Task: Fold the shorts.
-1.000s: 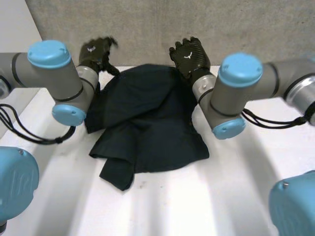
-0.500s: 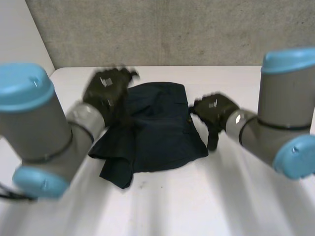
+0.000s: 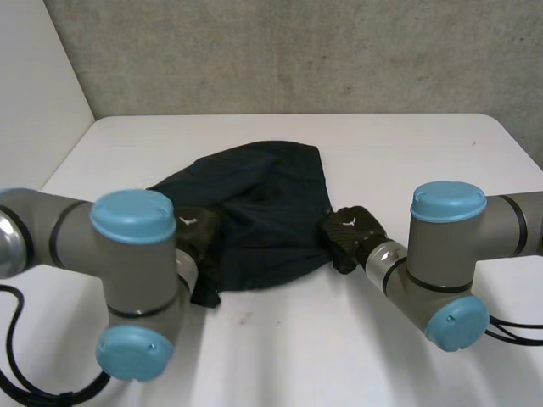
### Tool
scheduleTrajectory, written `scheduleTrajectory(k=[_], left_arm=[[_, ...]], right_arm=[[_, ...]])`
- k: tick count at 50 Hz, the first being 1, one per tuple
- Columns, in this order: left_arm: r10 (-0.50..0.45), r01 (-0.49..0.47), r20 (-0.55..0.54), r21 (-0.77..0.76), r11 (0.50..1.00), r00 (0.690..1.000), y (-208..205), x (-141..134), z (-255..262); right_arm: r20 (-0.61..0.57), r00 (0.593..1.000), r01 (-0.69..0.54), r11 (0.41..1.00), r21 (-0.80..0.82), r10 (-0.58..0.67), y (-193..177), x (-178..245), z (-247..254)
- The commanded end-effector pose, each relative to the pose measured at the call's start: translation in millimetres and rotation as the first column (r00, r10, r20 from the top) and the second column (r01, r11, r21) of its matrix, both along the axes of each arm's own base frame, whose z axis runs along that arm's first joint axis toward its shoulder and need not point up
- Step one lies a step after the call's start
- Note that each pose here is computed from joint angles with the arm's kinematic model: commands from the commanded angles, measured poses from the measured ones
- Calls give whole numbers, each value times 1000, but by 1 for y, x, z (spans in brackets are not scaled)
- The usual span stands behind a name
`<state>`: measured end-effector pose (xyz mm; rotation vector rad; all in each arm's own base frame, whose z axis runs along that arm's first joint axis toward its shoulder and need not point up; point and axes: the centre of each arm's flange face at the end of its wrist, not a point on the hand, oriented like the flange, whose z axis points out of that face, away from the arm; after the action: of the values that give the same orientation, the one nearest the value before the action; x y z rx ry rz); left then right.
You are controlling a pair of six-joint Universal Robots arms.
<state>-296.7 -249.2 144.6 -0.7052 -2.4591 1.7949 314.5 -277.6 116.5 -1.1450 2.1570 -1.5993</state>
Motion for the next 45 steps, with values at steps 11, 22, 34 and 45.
scheduleTrajectory(k=[11,22,34,45], left_arm=[[109,-102,100,-75,992,989,-29,55,26],[-38,41,32,-110,993,999,4,57,58],[-244,244,5,28,969,970,58,54,29],[-246,242,23,112,964,969,60,58,1]], right_arm=[[-71,997,35,995,-94,-42,6,-15,33],[-107,994,28,997,-70,-35,19,-26,44],[-116,991,62,997,-48,-67,22,-37,42],[-104,987,116,991,-62,-122,18,-61,55]])
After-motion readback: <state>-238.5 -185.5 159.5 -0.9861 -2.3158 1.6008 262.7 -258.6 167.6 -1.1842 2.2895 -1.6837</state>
